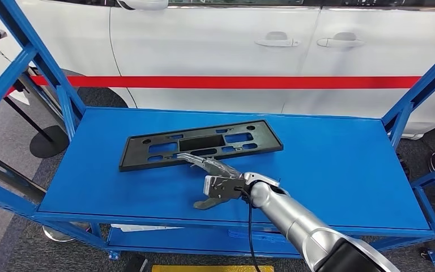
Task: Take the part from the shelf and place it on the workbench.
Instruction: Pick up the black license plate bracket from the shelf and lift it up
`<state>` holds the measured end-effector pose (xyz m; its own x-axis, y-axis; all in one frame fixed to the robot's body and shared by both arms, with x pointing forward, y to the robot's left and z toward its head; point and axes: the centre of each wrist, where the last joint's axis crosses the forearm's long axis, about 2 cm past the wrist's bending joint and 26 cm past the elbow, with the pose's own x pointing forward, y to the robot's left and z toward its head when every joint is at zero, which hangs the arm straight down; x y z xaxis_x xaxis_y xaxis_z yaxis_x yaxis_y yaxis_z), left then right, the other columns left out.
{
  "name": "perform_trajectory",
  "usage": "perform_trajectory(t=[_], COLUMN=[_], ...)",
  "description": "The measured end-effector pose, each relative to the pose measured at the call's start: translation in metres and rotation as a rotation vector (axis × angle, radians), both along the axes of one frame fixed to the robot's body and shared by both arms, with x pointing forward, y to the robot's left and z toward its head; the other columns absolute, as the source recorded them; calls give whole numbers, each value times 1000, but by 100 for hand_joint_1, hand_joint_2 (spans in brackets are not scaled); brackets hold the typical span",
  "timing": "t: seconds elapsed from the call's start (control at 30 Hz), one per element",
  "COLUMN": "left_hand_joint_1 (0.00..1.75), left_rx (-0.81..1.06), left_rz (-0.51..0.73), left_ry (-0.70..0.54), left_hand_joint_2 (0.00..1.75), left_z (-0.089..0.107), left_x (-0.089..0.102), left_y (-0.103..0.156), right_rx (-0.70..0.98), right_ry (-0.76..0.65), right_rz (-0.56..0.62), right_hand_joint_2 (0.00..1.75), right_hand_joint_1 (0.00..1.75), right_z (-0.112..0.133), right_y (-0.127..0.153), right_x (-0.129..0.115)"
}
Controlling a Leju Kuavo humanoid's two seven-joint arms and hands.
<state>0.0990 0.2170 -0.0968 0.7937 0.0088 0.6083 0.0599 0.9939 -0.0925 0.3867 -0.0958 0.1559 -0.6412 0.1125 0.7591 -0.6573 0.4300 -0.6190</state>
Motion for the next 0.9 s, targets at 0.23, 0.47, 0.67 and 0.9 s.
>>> perform_trajectory(t=[0.23,0.47,0.67,0.9], left_hand_joint_1=[0,0,0,0], left_rx=[-4,-3,2,10], left_rz=[-2,-4,-2,17], left_ry=[-1,2,3,-1], left_hand_joint_2=[0,0,0,0], left_z=[0,0,0,0], left_x=[0,1,1,1], left_y=[0,0,1,1], right_rx=[91,229,313,172], right_ry=[125,260,289,-2], right_rz=[84,168,186,-102], right_hand_joint_2=[175,175,175,175], right_hand_joint_1=[0,0,0,0], right_z=[15,51,69,72], right_y=[4,5,2,2], right_x=[4,17,24,29])
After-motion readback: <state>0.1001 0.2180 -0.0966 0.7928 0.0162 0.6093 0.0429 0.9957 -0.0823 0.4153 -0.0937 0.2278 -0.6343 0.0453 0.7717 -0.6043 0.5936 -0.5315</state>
